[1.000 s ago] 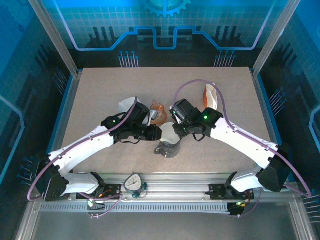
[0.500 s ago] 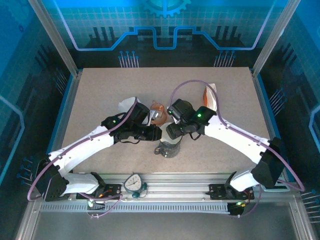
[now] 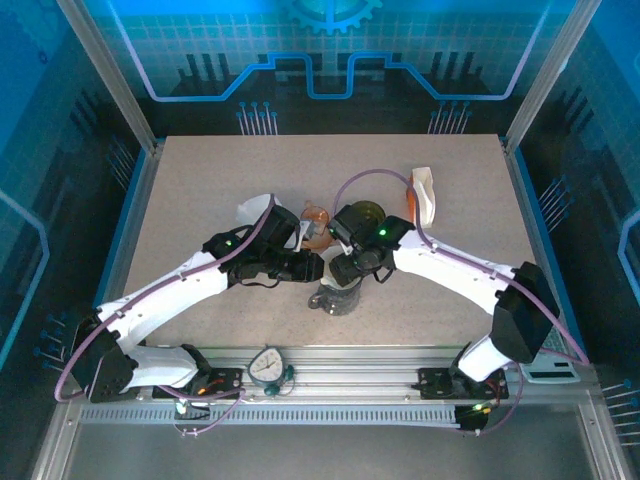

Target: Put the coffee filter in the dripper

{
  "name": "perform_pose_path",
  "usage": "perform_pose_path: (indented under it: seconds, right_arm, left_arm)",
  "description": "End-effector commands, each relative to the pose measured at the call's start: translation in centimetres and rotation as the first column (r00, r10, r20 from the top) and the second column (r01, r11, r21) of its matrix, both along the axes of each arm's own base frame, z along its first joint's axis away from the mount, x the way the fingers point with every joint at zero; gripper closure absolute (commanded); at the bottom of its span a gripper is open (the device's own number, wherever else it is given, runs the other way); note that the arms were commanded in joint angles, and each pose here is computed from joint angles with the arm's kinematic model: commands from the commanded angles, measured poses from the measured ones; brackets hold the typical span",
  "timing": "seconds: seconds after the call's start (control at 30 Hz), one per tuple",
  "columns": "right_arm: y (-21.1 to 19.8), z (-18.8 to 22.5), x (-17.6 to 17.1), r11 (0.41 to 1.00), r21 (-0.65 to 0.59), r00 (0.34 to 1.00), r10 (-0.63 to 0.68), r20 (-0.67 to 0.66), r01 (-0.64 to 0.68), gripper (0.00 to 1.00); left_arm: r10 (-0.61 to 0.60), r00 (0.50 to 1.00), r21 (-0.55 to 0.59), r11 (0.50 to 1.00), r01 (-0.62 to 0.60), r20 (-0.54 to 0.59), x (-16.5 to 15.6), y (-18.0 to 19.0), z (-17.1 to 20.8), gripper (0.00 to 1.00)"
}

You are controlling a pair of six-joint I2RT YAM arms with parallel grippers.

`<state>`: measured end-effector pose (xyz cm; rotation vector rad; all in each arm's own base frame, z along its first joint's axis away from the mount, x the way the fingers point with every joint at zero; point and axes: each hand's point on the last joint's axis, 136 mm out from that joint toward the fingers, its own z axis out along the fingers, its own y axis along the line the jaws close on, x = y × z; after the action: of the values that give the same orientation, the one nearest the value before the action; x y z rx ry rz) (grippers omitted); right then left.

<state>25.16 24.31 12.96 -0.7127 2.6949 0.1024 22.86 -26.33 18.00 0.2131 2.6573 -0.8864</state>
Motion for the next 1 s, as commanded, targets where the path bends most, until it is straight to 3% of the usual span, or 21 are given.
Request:
perform_pose_path:
  seconds: [0.0,0.3,0.47,0.97]
  right_arm:
    - [0.4,-0.9,-0.4,1.0,0.002,1.0,0.001,-0.018,-0.001,0.3]
    - [0.3,-1.6,-0.4,1.0,-0.022,1.0,-0.005,-0.023,0.005,0.3]
    - [0.3,-1.5,-0.4,1.0,-0.018,1.0,-0.01,-0.02,0.009,0.3]
    - [0.2,-1.4,-0.2,1.0,-0.024,1.0,-0.015,-0.015,0.015,0.3]
  left_arm:
    - [-0.009,1.0,0.007,1.0,0.009,0.004,-0.2,0.1,-0.3,0.71]
    - [0.016,1.0,-0.066,0.998,-0.015,0.017,0.1,-0.4,1.2,0.53]
    - [0.012,1.0,-0.081,0.997,-0.01,0.021,0.3,-0.7,1.6,0.48]
    - [0.004,1.0,-0.039,0.999,-0.004,-0.016,-0.1,-0.4,-0.1,0.91]
